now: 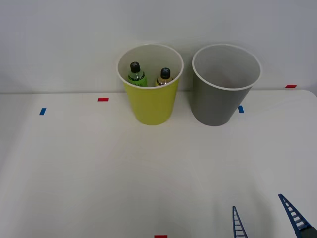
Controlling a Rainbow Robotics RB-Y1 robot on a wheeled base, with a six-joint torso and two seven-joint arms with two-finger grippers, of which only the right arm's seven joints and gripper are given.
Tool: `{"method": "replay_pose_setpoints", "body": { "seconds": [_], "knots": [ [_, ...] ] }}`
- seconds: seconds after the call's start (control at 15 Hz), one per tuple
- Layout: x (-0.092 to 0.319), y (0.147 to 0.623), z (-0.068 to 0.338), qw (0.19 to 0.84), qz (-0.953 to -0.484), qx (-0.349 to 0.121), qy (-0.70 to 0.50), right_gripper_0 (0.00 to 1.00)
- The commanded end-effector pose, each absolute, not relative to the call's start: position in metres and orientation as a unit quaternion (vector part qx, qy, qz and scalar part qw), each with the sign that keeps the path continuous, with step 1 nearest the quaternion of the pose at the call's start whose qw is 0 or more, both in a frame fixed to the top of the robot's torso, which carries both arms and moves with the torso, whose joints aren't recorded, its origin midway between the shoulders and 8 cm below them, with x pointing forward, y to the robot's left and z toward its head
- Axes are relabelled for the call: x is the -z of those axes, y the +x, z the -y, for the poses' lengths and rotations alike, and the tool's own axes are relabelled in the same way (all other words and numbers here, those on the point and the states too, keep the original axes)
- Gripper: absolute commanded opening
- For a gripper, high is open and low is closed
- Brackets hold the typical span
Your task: Put cans in the gray bin, plastic bottles in the light green bin
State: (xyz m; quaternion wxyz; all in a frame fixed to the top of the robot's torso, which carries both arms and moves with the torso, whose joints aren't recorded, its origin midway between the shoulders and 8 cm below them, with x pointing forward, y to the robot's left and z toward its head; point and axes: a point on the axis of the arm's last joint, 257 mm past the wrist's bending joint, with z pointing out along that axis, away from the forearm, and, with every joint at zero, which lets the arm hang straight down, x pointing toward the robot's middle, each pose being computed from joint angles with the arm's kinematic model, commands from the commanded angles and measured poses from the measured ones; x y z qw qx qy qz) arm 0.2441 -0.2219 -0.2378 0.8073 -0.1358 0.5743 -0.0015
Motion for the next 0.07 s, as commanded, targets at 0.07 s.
{"method": "replay_pose_setpoints", "body": {
  "seconds": [0.07],
  "knots": [
    [0.2378,0.2441,0.2219,0.807,-0.574,0.002,-0.136,1.00]
  ]
}}
